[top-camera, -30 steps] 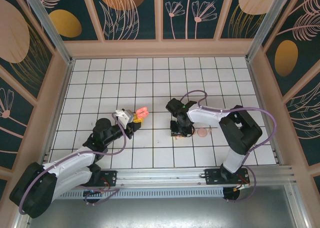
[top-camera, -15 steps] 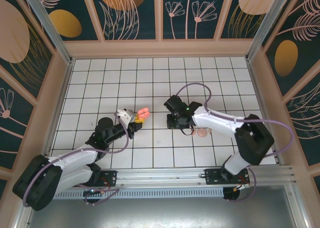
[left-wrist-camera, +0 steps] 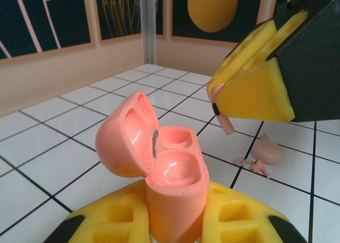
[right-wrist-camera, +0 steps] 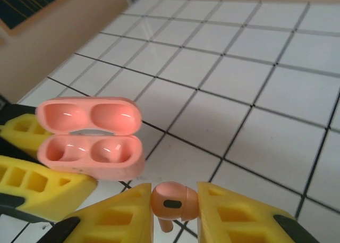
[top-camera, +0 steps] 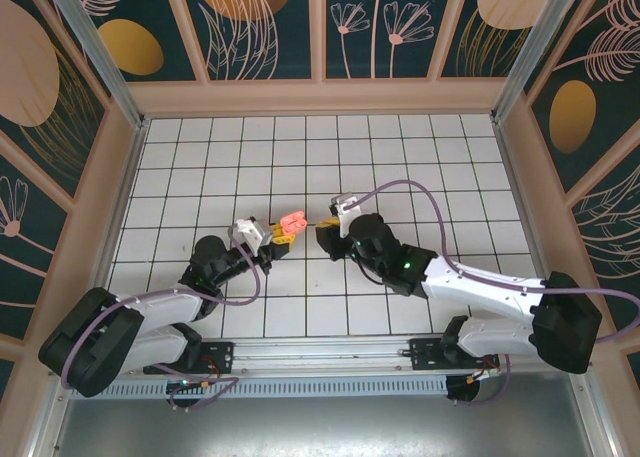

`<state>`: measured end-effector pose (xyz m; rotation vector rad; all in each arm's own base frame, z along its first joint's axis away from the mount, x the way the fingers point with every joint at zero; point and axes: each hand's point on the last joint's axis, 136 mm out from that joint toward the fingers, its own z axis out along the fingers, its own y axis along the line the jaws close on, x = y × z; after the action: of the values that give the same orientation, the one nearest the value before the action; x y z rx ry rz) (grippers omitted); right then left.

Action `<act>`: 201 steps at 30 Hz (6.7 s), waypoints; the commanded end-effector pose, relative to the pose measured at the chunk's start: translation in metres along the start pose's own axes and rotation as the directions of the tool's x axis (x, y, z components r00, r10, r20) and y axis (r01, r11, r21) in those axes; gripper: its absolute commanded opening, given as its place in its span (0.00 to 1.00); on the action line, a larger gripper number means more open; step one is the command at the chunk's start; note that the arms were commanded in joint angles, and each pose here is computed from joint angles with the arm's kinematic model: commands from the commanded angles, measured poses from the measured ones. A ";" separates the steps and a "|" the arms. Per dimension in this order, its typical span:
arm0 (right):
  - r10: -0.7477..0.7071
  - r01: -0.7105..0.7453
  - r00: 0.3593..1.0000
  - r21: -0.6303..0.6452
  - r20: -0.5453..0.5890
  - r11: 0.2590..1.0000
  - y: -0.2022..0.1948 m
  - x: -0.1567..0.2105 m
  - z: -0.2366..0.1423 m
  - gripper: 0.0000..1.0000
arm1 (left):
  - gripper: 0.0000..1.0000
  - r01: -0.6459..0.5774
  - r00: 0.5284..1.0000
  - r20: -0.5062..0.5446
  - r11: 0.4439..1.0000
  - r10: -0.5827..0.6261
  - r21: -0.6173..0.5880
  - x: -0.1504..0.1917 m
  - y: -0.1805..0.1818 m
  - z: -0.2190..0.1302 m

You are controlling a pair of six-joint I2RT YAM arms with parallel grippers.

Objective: Insert the wireless bluetooth earbuds into the charging case

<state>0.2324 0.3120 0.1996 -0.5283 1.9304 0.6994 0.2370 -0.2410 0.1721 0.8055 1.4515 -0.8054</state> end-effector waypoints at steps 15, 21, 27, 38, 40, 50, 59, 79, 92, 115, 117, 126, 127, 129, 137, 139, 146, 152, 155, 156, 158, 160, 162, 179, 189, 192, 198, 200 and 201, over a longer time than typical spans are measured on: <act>-0.062 0.119 0.961 -0.204 0.268 0.972 0.050 -0.048 -0.009 0.23 | 0.15 -0.178 0.981 0.089 0.981 0.171 0.077 -0.019 -0.015 0.003; -0.039 0.099 0.965 -0.223 0.260 0.970 0.050 -0.041 -0.009 0.23 | 0.15 -0.158 0.982 0.114 0.985 0.149 0.071 -0.026 -0.014 0.002; -0.012 0.078 0.963 -0.239 0.267 0.968 0.050 -0.038 -0.010 0.24 | 0.15 -0.145 0.982 0.131 0.987 0.136 0.068 -0.030 -0.014 0.002; 0.001 0.073 0.958 -0.250 0.286 0.966 0.052 -0.039 -0.008 0.24 | 0.15 -0.133 0.982 0.143 0.989 0.121 0.072 -0.037 -0.013 0.005; 0.002 0.073 0.957 -0.248 0.289 0.966 0.052 -0.039 -0.006 0.24 | 0.15 -0.127 0.983 0.145 0.989 0.116 0.074 -0.038 -0.013 0.006; -0.010 0.079 0.952 -0.213 0.305 0.974 0.049 -0.042 0.002 0.24 | 0.15 -0.110 0.982 0.162 0.991 0.096 0.081 -0.045 -0.014 0.006; -0.035 0.089 0.958 -0.177 0.285 0.980 0.041 -0.031 0.008 0.23 | 0.15 -0.086 0.976 0.207 0.992 0.067 0.088 -0.059 -0.015 0.005; -0.246 0.266 0.945 -0.071 0.214 0.961 0.043 -0.017 0.001 0.22 | 0.15 -0.098 0.975 0.208 0.993 0.083 0.062 -0.063 -0.011 0.005; -0.318 0.323 0.936 -0.010 0.148 0.946 0.041 -0.012 0.005 0.22 | 0.15 -0.125 0.976 0.185 0.990 0.112 0.061 -0.060 -0.013 0.007; -0.166 0.163 0.983 0.039 0.082 0.986 0.030 -0.007 0.012 0.21 | 0.13 -0.199 0.966 0.158 0.979 0.202 -0.036 -0.055 -0.010 0.010; -0.145 0.141 0.987 0.056 0.071 0.988 0.027 -0.005 0.013 0.21 | 0.13 -0.203 0.966 0.157 0.978 0.208 -0.047 -0.055 -0.009 0.010; -0.141 0.136 0.988 0.086 0.062 0.987 0.023 -0.006 0.013 0.21 | 0.13 -0.210 0.964 0.152 0.975 0.219 -0.076 -0.055 -0.006 0.010; -0.136 0.130 0.989 0.090 0.058 0.987 0.022 -0.006 0.014 0.21 | 0.13 -0.208 0.964 0.149 0.975 0.219 -0.083 -0.055 -0.005 0.010; -0.118 0.112 0.992 0.107 0.045 0.988 0.020 -0.005 0.015 0.21 | 0.13 -0.208 0.964 0.149 0.974 0.220 -0.094 -0.055 -0.003 0.010; -0.117 0.114 0.993 0.157 0.013 0.981 0.017 0.002 0.017 0.20 | 0.13 -0.215 0.961 0.149 0.969 0.232 -0.121 -0.056 -0.001 0.009; -0.134 0.132 0.991 0.141 0.009 0.981 0.022 0.001 0.018 0.20 | 0.13 -0.216 0.962 0.144 0.969 0.232 -0.121 -0.055 -0.001 0.010; -0.043 0.047 0.999 0.145 -0.033 0.988 0.029 0.000 0.027 0.21 | 0.13 -0.208 0.965 0.128 0.966 0.228 -0.156 -0.052 0.004 0.013; 0.047 -0.029 0.994 0.179 -0.097 0.983 0.031 0.009 0.036 0.21 | 0.13 -0.192 0.968 0.126 0.963 0.218 -0.190 -0.052 0.010 0.013; 0.088 -0.065 0.990 0.199 -0.107 0.978 0.030 0.009 0.038 0.21 | 0.13 -0.185 0.968 0.130 0.962 0.214 -0.202 -0.053 0.012 0.013; 0.102 -0.078 0.989 0.205 -0.109 0.976 0.030 0.009 0.039 0.21 | 0.13 -0.183 0.968 0.132 0.962 0.212 -0.203 -0.052 0.012 0.014; 0.140 -0.115 0.984 0.206 -0.109 0.972 0.029 0.007 0.041 0.21 | 0.13 -0.177 0.969 0.134 0.963 0.207 -0.204 -0.052 0.013 0.014; 0.182 -0.157 0.977 0.200 -0.111 0.967 0.030 0.005 0.043 0.21 | 0.13 -0.172 0.970 0.134 0.963 0.202 -0.208 -0.051 0.014 0.015; 0.220 -0.195 0.969 0.196 -0.114 0.961 0.028 0.004 0.045 0.21 | 0.13 -0.170 0.971 0.131 0.963 0.199 -0.208 -0.050 0.014 0.016; 0.316 -0.309 0.941 0.068 -0.119 0.948 0.035 -0.003 0.050 0.23 | 0.13 -0.157 0.972 0.144 0.969 0.186 -0.191 -0.050 0.011 0.018; 0.309 -0.300 0.942 0.089 -0.128 0.950 0.031 0.003 0.048 0.23 | 0.13 -0.154 0.972 0.148 0.970 0.183 -0.187 -0.051 0.011 0.018; 0.299 -0.283 0.947 0.129 -0.120 0.950 0.024 0.002 0.046 0.22 | 0.13 -0.154 0.972 0.145 0.970 0.183 -0.189 -0.050 0.011 0.018; 0.247 -0.231 0.965 0.170 -0.084 0.958 0.015 -0.006 0.040 0.22 | 0.12 -0.155 0.972 0.146 0.970 0.183 -0.187 -0.051 0.010 0.018; 0.221 -0.204 0.972 0.175 -0.084 0.963 0.015 -0.008 0.040 0.22 | 0.13 -0.156 0.972 0.144 0.971 0.183 -0.184 -0.050 0.010 0.018; 0.205 -0.187 0.975 0.174 -0.087 0.967 0.016 -0.008 0.041 0.22 | 0.13 -0.157 0.972 0.146 0.971 0.185 -0.181 -0.051 0.009 0.018</act>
<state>0.2549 0.3607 0.2070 -0.2225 2.1163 0.7476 0.2619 -0.2437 0.1744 0.7371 1.4434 -0.5352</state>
